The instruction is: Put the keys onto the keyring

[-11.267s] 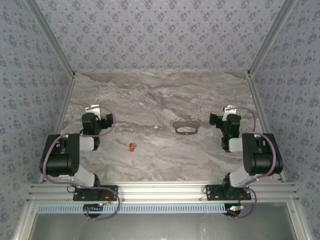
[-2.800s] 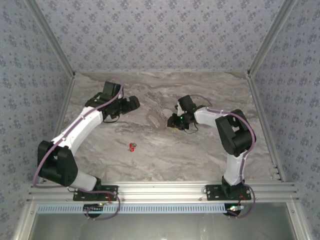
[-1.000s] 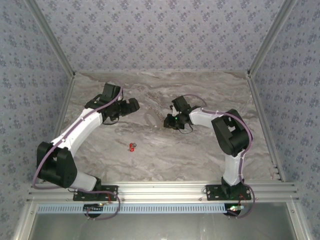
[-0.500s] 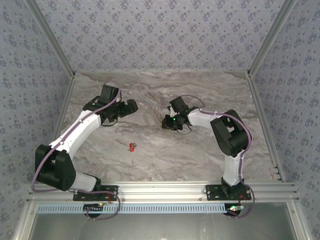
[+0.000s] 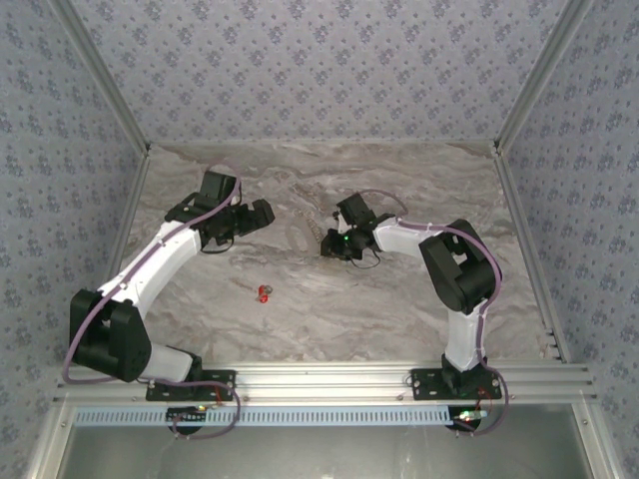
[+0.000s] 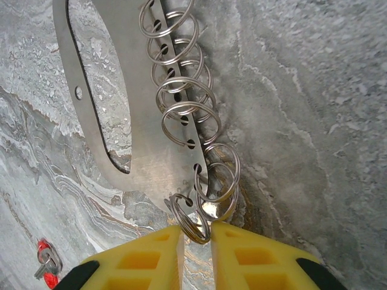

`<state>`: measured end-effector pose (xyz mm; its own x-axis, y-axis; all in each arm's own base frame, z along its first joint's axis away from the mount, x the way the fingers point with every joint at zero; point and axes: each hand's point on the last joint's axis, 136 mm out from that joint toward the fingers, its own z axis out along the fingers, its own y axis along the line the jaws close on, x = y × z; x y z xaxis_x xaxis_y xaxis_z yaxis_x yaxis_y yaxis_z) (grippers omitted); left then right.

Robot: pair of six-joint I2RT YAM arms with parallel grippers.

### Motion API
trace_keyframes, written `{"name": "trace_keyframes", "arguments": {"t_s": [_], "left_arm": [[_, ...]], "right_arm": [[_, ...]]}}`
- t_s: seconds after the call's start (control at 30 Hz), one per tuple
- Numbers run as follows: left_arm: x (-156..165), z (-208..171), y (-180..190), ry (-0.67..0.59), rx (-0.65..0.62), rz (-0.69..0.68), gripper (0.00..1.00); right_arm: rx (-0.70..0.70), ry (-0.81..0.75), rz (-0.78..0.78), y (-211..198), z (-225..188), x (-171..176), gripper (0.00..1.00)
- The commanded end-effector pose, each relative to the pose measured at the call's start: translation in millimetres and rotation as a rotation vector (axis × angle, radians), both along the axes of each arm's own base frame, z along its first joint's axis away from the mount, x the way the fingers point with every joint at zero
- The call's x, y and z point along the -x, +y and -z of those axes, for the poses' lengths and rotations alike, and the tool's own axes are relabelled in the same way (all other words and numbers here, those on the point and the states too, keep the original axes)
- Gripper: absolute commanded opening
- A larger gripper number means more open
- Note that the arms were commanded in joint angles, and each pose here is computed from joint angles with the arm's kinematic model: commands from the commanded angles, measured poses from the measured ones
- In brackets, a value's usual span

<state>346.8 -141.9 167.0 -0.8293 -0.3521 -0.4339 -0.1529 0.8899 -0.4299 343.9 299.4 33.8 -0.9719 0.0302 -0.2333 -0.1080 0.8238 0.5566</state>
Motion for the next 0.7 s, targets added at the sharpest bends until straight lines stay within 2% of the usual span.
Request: {"name": "trace_keyframes", "arguments": {"t_s": [0.0, 0.1, 0.17, 0.67], "left_arm": [[0, -9, 2, -0.031, 0.010, 0.009, 0.98], [0, -8, 1, -0.029, 0.010, 0.010, 0.98], [0, -8, 2, -0.030, 0.011, 0.009, 0.98], [0, -7, 2, -0.026, 0.013, 0.006, 0.98]], "right_arm": [[-0.030, -0.009, 0.006, 9, -10, -5, 0.22], [-0.013, -0.002, 0.011, 7, -4, -4, 0.31], [-0.015, -0.010, 0.014, 10, -6, -8, 0.32], [-0.004, -0.001, -0.003, 17, 1, -7, 0.25]]}}
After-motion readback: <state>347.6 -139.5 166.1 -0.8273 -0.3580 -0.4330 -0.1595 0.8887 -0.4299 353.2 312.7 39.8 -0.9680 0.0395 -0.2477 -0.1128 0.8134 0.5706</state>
